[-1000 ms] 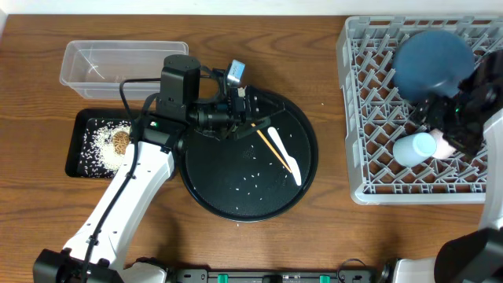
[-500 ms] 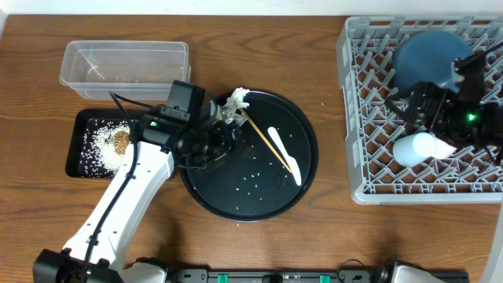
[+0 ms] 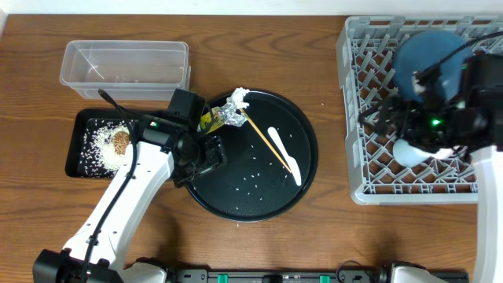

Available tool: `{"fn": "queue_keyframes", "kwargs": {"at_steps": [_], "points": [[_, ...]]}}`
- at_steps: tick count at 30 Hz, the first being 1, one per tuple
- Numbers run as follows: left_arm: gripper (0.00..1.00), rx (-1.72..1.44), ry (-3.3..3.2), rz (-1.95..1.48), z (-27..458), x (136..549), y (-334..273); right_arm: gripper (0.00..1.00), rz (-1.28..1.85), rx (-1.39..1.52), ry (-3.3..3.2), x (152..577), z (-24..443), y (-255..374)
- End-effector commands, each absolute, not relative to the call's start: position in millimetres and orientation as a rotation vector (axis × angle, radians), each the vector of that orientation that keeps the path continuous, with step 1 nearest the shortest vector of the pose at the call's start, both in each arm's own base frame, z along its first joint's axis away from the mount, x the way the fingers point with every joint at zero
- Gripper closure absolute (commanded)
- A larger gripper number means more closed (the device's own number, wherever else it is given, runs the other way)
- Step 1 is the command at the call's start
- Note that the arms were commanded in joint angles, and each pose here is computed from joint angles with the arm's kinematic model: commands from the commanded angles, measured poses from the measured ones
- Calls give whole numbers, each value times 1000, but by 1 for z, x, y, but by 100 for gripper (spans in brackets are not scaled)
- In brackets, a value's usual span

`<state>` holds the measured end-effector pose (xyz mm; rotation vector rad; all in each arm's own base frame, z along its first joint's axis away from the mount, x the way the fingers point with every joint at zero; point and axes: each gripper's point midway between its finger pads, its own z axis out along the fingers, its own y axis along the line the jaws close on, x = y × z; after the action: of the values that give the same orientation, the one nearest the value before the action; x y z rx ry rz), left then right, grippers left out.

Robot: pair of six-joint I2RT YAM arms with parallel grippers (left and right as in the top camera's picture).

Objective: Sort waste into correct bins and load items into the dishwasher rack
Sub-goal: 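Move the right gripper left over the round tray toward the white spoon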

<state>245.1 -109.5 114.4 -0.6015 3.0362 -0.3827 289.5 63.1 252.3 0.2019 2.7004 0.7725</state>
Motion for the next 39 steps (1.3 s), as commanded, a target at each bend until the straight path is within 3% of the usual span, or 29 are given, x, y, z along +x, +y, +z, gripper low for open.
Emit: {"fn": "queue_keyframes", "kwargs": {"at_steps": [1,5,12,17,27,39], "points": [[18,-594,3021,-286,113,249,-98,2,785,23,2730,284,239,87],[18,-736,2983,-191,112,251,-75,2,713,-165,2734,286,224,119],[16,-929,2858,-172,113,273,-30,1,298,-167,2764,302,190,145],[2,-1022,2719,-100,117,293,12,1,272,-200,2817,310,155,180],[2,-1154,2625,55,118,291,57,1,232,-203,2917,328,84,211],[2,-1154,2625,55,118,291,57,17,101,-277,2955,331,33,223]]}}
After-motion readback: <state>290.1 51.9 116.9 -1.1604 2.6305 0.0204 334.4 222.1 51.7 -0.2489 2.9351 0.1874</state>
